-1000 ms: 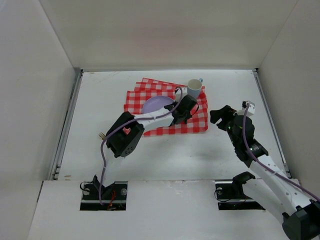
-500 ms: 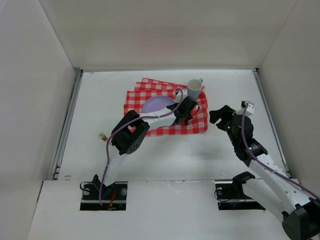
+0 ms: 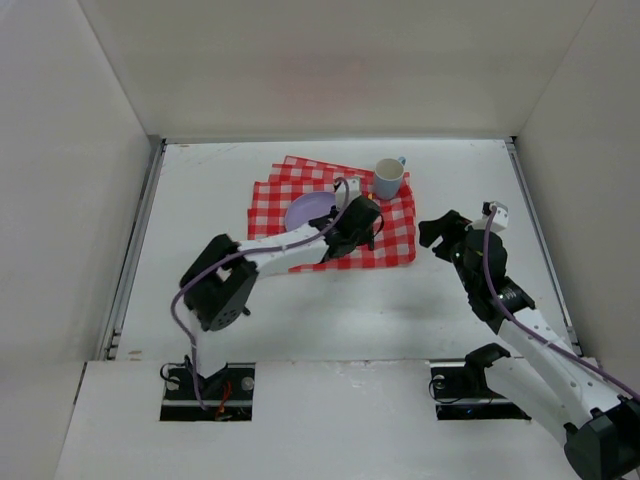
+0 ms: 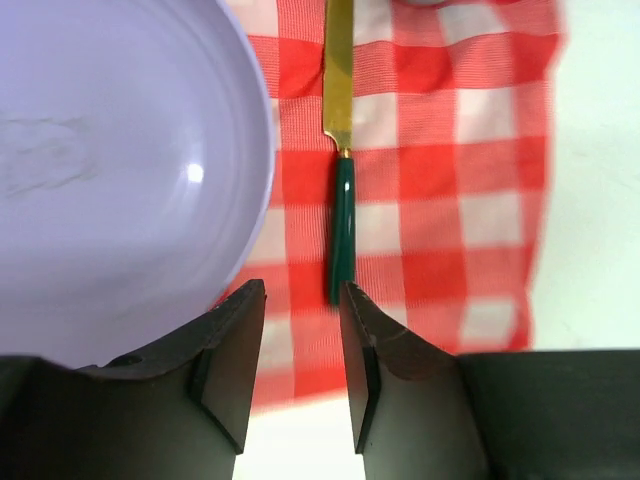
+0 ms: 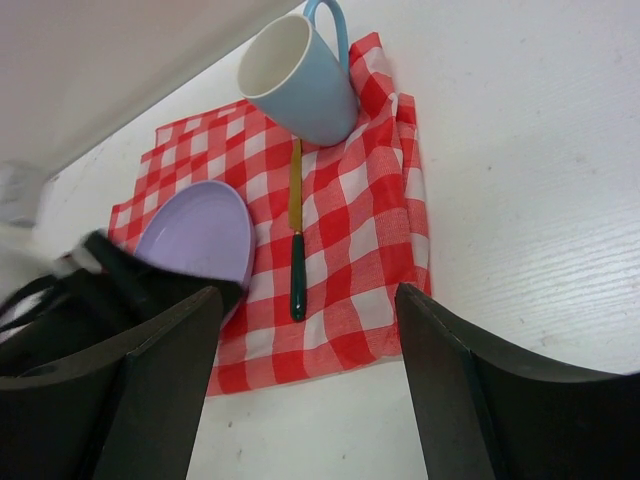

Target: Set the dinner table for one person

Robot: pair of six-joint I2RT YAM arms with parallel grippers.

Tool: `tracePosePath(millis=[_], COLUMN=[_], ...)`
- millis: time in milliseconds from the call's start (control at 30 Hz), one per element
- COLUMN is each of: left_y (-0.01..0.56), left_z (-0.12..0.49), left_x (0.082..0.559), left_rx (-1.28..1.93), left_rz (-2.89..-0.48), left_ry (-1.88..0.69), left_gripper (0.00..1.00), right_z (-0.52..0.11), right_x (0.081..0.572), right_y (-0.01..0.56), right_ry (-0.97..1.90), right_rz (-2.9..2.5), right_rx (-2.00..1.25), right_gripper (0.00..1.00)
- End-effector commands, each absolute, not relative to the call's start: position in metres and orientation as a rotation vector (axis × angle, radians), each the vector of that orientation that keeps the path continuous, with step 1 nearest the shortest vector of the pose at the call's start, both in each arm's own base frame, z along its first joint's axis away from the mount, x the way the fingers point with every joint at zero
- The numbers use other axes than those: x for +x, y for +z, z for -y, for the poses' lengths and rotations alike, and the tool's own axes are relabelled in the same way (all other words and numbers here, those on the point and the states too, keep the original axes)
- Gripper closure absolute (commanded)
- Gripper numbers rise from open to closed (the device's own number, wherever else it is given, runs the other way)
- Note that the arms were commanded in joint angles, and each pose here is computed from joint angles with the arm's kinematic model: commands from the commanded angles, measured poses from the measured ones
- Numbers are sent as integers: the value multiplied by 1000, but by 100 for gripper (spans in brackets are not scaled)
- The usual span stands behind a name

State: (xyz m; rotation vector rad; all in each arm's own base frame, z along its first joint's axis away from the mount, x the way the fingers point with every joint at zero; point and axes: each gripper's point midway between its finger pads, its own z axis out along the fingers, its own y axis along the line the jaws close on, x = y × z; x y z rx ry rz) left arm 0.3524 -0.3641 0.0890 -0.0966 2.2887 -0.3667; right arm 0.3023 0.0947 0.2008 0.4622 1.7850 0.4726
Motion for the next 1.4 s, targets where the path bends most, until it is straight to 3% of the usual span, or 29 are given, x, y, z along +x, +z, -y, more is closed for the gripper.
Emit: tracePosePath(millis=[0, 100, 200, 267, 400, 533, 833, 1367], left_y=[175, 183, 174, 156, 116, 92, 45, 13], left_z=[335, 275, 195, 137, 55, 21, 27, 38], left_x=[333, 306, 280, 257, 213, 193, 198, 206], left_rx=[-95, -173, -315, -453, -722, -842, -880, -897], left_rz=[-2098, -2035, -1980, -1996, -2059, -2105, -2223, -2277], left_ry=[-425, -371, -255, -164, -18, 59, 66, 61], left_gripper=[66, 67, 67, 67, 65, 65, 65, 70], right_z=[-95, -98, -103, -107, -113, -117, -123, -145], right_x=[306, 306, 307, 307, 309, 309, 311, 311], right_y=[224, 222, 221, 220, 215, 215, 211, 206], right_ry=[504, 507, 514, 520, 523, 524, 519, 533], right_rz=[-1706, -1714, -1726, -1737, -1762, -1771, -1793, -1828], right_rx=[462, 456, 440, 430, 412, 396, 371, 303], right_gripper=[24, 32, 57, 64, 61, 46, 42, 43])
